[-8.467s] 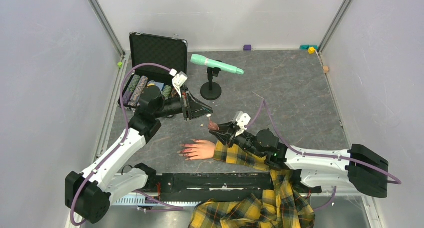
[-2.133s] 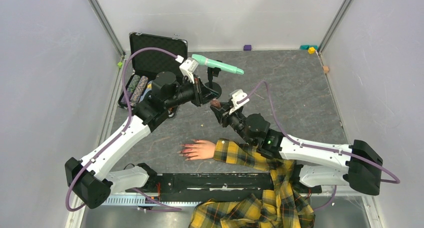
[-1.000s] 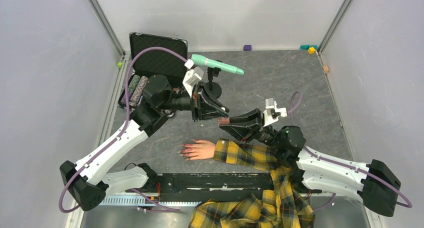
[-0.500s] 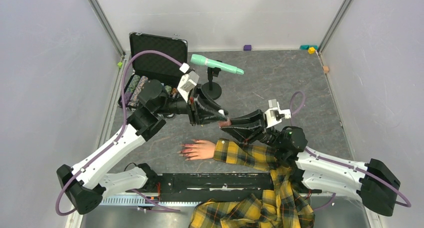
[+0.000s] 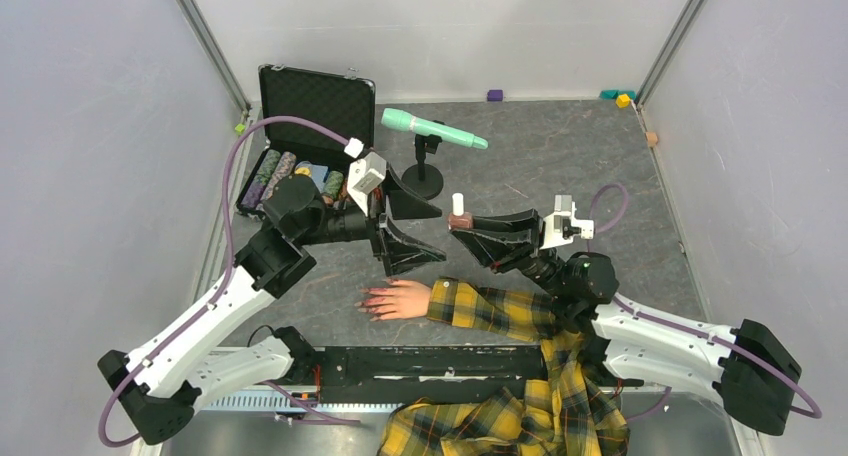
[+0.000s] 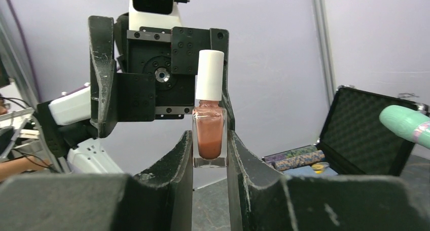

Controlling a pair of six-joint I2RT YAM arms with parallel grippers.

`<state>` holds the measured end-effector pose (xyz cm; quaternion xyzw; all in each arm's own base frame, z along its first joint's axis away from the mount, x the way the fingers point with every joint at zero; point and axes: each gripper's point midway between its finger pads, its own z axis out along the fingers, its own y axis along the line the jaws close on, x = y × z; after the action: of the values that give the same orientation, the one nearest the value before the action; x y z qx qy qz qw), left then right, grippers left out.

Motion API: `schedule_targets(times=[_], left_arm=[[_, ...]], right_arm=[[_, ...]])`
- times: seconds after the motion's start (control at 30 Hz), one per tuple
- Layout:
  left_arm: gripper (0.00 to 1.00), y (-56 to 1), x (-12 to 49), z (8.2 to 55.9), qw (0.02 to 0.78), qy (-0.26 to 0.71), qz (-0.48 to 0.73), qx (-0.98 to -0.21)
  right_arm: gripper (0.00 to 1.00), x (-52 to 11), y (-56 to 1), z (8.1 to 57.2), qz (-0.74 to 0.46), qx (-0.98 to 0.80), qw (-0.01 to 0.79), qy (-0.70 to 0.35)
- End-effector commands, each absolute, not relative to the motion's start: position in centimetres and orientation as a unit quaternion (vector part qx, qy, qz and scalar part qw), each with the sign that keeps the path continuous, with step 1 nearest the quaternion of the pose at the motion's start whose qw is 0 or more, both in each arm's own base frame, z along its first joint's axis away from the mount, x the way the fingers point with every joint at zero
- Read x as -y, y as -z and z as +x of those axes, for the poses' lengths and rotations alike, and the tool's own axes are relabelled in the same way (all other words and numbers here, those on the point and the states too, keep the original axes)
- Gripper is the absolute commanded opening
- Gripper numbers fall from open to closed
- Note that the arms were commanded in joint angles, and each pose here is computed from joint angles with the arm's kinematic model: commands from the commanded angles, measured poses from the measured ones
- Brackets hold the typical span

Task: Paint the nails
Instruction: Screw the nail polish bottle.

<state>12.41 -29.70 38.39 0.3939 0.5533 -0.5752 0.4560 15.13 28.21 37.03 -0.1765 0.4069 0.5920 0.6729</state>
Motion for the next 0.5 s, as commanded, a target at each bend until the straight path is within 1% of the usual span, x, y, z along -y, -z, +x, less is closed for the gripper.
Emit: schedule_targets(times=[0.0,0.1,0.23,0.3,0.47], left_arm=[[1.00,-38.4,28.9,14.5,0.502,0.523,0.376,-0.577],[1.00,-38.4,28.4,15.4,0.517,0.510,0.355,-0.589],[1.00,-37.4,26.9,19.4,0.546,0.460,0.270,-0.646],[1.00,-36.6,26.2,21.2,0.543,0.448,0.234,-0.671],[1.00,-36.1,26.0,22.7,0.516,0.481,0.201,-0.680]], right_arm=[[0.00,-27.3,-37.9,16.5,-0.165,-0.403,0.714,-0.548],[0.00,-27.6,-36.2,17.9,-0.168,-0.433,0.724,-0.509],[0.00,-28.5,-33.4,19.9,-0.171,-0.482,0.737,-0.443],[0.00,-29.0,-32.6,20.3,-0.174,-0.496,0.741,-0.417],[0.00,-30.2,-31.5,20.8,-0.178,-0.518,0.749,-0.372]])
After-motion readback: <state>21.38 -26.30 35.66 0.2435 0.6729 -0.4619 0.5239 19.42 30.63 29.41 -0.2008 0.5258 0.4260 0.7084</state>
